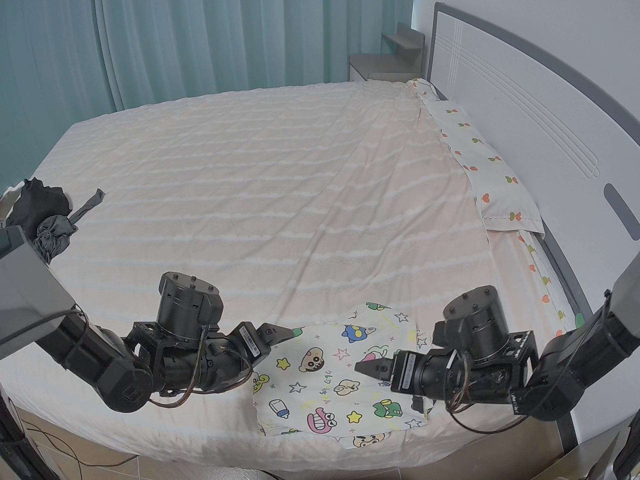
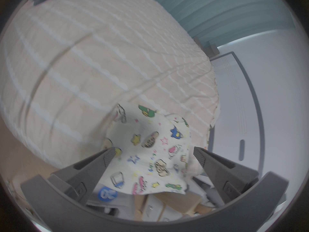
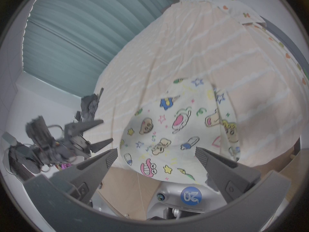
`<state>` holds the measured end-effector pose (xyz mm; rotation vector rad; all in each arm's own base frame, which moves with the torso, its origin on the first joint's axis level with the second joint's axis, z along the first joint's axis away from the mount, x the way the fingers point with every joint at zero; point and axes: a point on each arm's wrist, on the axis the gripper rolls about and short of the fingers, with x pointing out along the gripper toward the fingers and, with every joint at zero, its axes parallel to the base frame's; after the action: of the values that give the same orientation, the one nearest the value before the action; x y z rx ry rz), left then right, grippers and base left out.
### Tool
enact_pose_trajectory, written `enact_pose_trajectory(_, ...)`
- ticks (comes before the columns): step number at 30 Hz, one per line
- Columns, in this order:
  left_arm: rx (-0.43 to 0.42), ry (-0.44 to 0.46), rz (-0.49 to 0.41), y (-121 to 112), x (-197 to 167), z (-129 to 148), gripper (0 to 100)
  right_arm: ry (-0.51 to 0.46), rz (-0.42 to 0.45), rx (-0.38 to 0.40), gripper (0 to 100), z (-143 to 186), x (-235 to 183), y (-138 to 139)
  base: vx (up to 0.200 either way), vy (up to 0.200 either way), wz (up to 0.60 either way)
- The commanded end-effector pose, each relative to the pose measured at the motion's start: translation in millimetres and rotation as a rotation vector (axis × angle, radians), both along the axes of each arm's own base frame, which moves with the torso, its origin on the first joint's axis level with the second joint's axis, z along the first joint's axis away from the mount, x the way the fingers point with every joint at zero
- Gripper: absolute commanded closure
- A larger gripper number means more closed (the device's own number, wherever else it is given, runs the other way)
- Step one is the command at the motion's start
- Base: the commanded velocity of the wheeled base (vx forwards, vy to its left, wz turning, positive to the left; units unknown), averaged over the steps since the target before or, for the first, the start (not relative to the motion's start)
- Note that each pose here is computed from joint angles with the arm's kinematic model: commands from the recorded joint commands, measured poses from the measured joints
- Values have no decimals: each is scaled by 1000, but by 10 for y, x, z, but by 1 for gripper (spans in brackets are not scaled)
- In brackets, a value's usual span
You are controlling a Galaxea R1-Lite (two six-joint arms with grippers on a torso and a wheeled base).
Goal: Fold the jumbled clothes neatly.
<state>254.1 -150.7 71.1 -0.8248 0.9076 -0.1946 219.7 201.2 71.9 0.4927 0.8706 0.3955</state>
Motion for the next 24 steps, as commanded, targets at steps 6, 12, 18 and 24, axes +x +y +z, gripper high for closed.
enact_pose_trajectory(6, -43, 128, -31, -227, 20, -326, 0, 145, 56, -126, 0, -598, -59, 197, 0, 0, 0)
enact_pose_trajectory(12, 48, 114, 21, -353, 54, -686, 0, 157, 32, -149, 0, -615, -25, 110, 0, 0, 0)
enact_pose_trajectory(18, 90, 111, 23, -383, 25, -749, 0, 210, -11, -193, 0, -686, 43, -17, 0, 0, 0)
enact_pose_trajectory(24, 87, 102, 23, -362, 14, -708, 0, 220, -51, -191, 0, -714, 120, -107, 0, 0, 0)
